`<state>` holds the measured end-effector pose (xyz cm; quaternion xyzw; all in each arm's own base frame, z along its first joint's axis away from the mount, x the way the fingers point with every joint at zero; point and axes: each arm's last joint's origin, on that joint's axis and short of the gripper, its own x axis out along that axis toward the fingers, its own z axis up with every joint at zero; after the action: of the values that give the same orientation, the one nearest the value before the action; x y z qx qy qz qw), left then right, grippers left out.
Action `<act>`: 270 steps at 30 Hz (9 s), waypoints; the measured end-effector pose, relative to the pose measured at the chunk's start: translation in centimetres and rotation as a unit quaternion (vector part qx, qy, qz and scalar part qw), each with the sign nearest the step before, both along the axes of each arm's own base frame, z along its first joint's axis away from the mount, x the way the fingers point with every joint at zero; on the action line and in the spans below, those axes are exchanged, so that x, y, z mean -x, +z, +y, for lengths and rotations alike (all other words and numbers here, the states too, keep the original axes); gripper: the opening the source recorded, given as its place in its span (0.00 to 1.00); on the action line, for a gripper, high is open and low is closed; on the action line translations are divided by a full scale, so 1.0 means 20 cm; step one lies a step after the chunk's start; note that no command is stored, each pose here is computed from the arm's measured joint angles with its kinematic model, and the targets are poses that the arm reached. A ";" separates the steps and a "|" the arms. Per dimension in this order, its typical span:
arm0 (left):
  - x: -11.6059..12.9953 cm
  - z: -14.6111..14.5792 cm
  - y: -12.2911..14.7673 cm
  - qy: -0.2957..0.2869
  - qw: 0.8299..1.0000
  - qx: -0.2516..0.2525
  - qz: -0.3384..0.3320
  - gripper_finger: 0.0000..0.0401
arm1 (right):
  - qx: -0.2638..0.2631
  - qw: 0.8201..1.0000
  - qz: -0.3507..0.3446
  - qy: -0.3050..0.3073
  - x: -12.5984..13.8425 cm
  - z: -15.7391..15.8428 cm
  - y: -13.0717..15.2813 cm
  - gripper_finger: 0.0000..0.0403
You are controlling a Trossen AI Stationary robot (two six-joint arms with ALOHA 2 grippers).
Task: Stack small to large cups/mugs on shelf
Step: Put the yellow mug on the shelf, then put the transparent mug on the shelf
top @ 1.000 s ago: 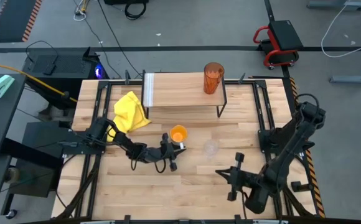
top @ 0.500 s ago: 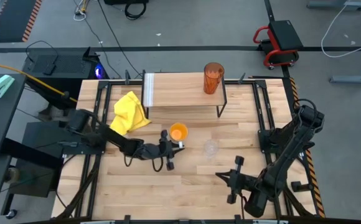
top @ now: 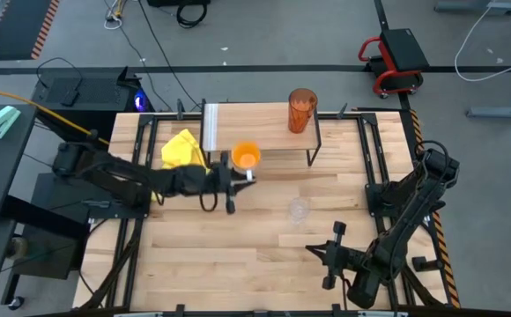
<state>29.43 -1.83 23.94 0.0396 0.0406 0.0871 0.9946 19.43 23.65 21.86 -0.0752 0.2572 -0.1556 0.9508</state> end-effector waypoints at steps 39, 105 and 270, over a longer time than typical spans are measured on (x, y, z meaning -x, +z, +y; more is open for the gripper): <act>-0.19 0.80 0.06 -0.008 0.997 0.060 0.048 0.12 | 0.020 1.000 0.012 0.002 0.01 -0.01 -0.01 0.00; -0.16 0.84 0.01 0.001 0.991 0.107 0.084 0.34 | 0.004 1.000 0.013 -0.007 0.02 -0.02 -0.02 0.00; 0.40 -0.64 -0.65 0.062 0.989 0.113 0.076 0.28 | -0.056 0.995 0.060 -0.062 -0.66 -0.63 -0.44 0.01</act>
<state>21.42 -14.63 10.87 -0.0686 0.1280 0.1400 0.9794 32.53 11.10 13.02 -0.0154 0.3264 -0.1948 0.9248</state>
